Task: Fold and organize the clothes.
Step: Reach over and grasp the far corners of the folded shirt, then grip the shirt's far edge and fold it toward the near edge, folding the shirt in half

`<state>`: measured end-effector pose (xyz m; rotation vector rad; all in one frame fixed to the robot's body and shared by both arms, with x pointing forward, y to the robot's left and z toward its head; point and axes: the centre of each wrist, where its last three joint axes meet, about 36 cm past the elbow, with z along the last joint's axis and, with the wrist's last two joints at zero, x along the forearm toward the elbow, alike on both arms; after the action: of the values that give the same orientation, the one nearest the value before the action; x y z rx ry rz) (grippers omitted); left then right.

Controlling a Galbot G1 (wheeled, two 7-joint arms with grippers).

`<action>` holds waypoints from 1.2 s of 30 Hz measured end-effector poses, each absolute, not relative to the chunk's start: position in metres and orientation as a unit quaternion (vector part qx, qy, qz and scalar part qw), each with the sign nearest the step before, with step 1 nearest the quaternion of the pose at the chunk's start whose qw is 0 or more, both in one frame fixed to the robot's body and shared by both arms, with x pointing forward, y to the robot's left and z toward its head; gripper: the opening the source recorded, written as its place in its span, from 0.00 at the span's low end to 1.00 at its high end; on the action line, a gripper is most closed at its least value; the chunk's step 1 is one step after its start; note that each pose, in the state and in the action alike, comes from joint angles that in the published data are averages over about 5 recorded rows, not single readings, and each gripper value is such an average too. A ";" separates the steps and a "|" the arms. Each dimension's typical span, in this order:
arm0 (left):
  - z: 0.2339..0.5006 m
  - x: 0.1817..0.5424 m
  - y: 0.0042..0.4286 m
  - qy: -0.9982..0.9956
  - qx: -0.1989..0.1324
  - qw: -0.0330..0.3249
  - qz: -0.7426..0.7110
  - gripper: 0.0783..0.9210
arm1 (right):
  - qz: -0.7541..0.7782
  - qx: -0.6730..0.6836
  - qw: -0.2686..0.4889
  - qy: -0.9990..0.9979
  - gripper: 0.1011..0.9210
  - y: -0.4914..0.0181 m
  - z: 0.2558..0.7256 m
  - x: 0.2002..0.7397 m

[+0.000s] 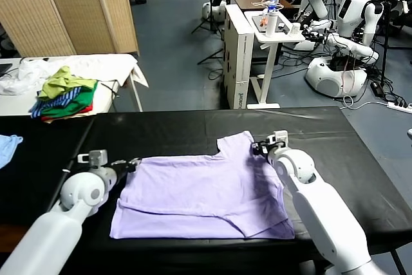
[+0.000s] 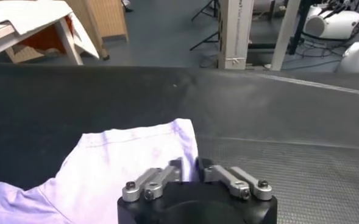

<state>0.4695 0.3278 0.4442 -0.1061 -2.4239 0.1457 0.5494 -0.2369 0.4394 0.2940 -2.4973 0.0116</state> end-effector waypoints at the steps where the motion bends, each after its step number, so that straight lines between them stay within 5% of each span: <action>1: 0.444 0.470 0.328 -0.935 -0.041 0.348 0.056 0.17 | 0.004 0.112 0.308 -0.945 0.05 -0.237 0.440 0.549; 6: 0.446 0.470 0.326 -0.937 -0.042 0.343 0.058 0.10 | 0.003 0.116 0.305 -0.945 0.05 -0.241 0.441 0.545; 20: 0.466 0.449 0.320 -0.947 -0.056 0.311 0.061 0.09 | -0.016 0.122 0.228 -0.966 0.05 -0.266 0.462 0.510; 36: 0.499 0.398 0.311 -0.962 -0.075 0.260 0.029 0.09 | -0.003 0.123 0.228 -0.966 0.05 -0.281 0.485 0.412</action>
<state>0.3978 0.3109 0.4986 -0.2018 -2.6064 0.0788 0.4125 -0.2807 0.4850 0.3393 -2.6594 -0.0079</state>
